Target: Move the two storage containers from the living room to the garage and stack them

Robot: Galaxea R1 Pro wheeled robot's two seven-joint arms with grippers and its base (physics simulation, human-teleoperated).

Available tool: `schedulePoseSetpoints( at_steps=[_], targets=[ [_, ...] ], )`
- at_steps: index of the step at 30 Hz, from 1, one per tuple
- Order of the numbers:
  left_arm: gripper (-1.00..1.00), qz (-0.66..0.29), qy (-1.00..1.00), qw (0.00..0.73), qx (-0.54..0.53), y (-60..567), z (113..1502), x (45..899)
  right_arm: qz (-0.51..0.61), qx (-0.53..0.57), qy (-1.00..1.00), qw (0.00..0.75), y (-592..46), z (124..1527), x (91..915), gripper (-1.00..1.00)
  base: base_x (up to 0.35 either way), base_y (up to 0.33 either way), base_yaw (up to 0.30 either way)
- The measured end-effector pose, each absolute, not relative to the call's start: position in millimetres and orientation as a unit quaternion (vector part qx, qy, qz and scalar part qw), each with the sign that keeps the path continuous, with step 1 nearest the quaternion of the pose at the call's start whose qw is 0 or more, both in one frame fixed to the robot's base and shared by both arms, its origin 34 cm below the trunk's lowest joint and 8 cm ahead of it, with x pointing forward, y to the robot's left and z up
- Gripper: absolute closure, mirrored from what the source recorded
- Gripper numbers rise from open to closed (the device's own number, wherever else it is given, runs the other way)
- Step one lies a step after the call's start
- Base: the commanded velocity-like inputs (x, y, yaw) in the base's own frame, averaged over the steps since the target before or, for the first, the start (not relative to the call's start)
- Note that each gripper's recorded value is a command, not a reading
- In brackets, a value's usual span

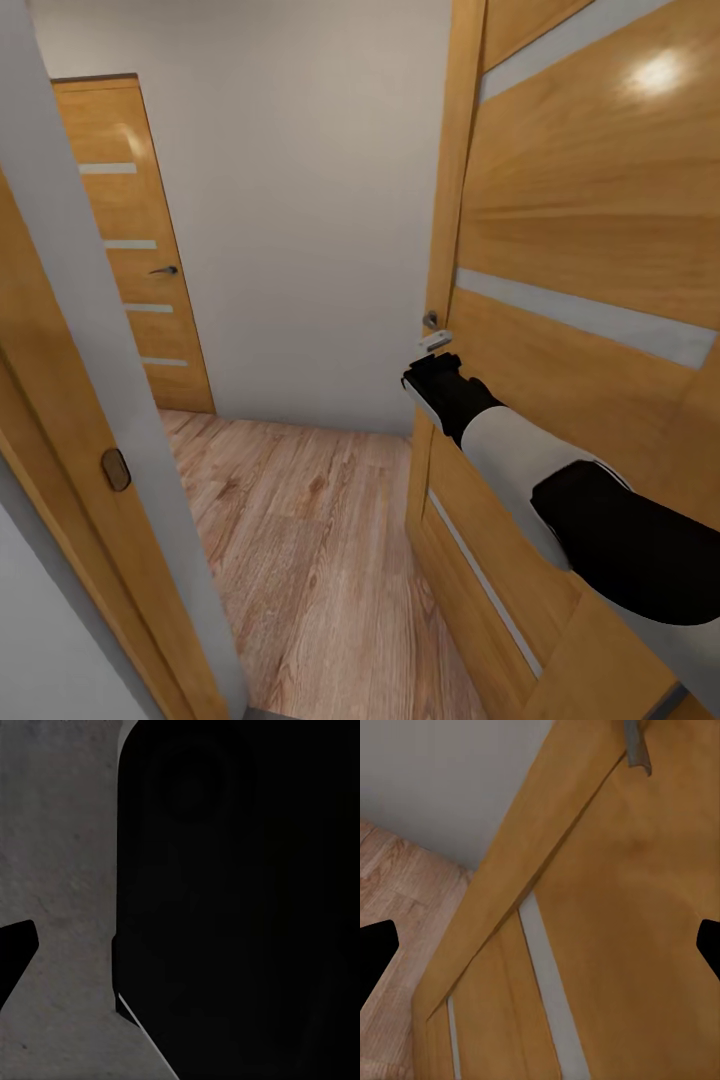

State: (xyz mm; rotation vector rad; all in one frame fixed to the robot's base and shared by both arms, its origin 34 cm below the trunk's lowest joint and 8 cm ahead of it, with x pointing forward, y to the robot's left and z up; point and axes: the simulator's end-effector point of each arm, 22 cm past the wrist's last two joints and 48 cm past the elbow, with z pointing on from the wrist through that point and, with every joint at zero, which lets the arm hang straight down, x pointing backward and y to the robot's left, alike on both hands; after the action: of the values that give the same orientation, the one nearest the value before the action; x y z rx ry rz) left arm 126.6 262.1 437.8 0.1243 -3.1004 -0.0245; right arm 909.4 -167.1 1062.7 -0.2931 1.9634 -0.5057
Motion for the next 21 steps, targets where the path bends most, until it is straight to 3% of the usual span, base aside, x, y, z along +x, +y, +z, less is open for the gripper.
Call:
schedulePoseSetpoints(
  at_steps=[7, 21],
  targets=[
    [-1.00, -0.007, -0.999, 0.019, 0.039, 261.8, 437.9, 126.4, -0.212, -0.123, 0.819, 0.519, -167.3, 1062.8, 908.9, -1.00, 0.081, 0.000, 0.000],
    [-1.00, -0.006, -0.999, 0.019, 0.034, 261.1, 437.9, 126.1, -0.229, -0.118, 0.813, 0.522, -173.7, 1067.5, 908.8, -1.00, 0.295, 0.000, 0.000]
  ],
)
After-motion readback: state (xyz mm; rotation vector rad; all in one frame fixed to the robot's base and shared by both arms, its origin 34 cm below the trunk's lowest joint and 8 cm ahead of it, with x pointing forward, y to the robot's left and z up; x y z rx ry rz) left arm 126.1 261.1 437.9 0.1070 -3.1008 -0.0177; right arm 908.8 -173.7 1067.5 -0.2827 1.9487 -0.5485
